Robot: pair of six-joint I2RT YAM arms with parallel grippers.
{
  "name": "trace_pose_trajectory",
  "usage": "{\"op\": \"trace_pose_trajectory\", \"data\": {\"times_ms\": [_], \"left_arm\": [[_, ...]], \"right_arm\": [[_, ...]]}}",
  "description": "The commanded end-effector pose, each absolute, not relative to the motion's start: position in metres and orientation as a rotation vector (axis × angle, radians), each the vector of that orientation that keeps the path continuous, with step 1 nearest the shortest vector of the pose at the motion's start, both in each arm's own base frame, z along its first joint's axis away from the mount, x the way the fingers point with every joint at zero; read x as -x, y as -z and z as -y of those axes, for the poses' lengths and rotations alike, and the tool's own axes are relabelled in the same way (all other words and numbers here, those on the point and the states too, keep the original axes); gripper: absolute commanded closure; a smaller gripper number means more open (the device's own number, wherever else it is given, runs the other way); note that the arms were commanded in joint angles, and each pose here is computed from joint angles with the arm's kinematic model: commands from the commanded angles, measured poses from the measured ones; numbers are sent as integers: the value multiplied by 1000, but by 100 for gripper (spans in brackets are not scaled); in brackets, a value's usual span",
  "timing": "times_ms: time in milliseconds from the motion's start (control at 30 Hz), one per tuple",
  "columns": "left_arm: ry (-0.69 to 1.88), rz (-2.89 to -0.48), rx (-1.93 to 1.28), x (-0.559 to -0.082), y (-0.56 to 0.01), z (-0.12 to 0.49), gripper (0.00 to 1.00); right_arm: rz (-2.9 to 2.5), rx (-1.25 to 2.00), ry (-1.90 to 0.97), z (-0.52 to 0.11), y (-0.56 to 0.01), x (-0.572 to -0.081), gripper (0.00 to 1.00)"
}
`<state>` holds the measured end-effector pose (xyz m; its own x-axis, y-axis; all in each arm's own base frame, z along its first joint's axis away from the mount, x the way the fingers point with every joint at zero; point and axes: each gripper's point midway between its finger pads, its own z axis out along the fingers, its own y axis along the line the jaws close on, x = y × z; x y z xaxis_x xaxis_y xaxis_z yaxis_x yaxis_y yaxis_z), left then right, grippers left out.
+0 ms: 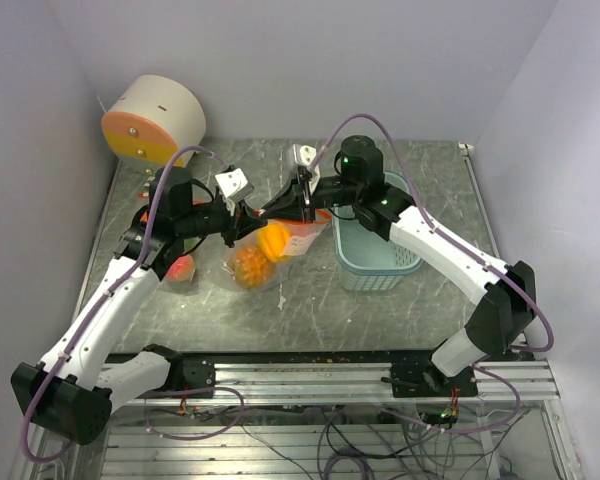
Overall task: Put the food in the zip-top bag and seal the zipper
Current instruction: Zip the zipper food storage bag at the center of the board.
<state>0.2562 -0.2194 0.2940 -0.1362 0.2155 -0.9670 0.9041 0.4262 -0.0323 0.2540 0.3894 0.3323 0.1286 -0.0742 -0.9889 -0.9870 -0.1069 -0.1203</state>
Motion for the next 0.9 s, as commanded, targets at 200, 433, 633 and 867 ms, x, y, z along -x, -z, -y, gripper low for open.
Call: {"op": "trace_pose_trajectory", "data": {"times_ms": [200,433,633,867], "left_arm": [[638,-1592,-858,-269,-323,187,93],[517,-1619,-839,-279,-325,169,93],[396,-1639,-775,-293,-324,150,93],[290,-1636,-689,-312,-328,135,93]], "right_arm": [[-1187,1394,-1050,-364,-314,-271,100],[-1287,1361,-1010,-343,-288,-287,100],[-1390,1296,-964,-314,-264,-306,100],[-1514,1254,-808,-282,-233,-329,100]]}}
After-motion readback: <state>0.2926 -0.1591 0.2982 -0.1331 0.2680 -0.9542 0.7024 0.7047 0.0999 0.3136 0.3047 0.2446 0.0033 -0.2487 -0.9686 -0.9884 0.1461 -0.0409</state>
